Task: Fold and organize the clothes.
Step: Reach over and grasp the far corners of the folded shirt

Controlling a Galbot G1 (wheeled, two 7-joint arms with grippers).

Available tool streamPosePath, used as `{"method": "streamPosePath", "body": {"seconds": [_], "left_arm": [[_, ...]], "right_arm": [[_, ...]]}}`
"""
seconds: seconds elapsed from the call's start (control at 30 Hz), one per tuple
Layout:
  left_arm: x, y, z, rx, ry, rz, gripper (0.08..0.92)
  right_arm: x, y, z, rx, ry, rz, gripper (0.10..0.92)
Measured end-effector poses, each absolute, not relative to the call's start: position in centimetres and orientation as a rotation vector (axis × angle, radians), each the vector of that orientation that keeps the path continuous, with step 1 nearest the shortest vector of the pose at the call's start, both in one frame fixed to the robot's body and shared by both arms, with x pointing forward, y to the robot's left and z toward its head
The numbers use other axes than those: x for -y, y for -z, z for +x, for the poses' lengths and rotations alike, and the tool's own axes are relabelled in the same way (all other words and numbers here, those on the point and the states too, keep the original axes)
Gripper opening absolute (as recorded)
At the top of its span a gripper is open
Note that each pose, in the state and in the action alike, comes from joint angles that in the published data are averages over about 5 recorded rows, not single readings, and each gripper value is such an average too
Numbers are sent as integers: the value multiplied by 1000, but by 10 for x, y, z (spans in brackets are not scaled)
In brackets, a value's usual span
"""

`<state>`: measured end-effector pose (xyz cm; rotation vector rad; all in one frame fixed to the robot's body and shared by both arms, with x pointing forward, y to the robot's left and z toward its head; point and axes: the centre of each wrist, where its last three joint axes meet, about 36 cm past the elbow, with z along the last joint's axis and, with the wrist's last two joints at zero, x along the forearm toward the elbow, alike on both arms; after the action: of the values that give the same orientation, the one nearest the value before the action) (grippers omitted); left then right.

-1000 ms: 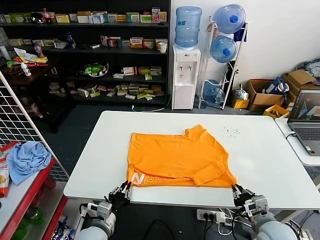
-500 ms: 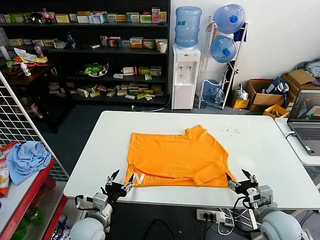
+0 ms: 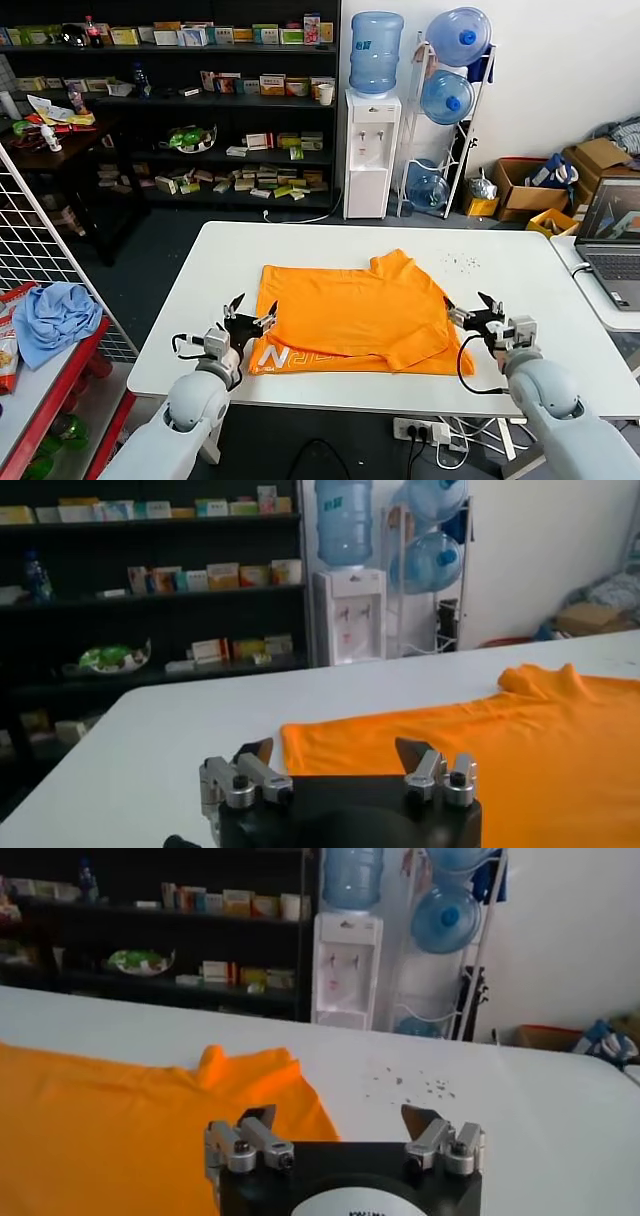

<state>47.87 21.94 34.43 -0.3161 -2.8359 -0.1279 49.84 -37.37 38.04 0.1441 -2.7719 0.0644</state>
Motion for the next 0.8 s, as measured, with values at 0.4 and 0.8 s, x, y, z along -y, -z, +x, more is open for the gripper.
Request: {"method": "streamPosePath", "body": {"seconds": [0.4, 0.8], "left_arm": [[-193, -337, 574, 2747, 74, -279, 823], [-196, -327, 616, 2687, 67, -179, 823]], "right_arm": [[378, -359, 581, 2748, 10, 177, 823], [359, -342, 628, 2706, 140, 263, 823]]}}
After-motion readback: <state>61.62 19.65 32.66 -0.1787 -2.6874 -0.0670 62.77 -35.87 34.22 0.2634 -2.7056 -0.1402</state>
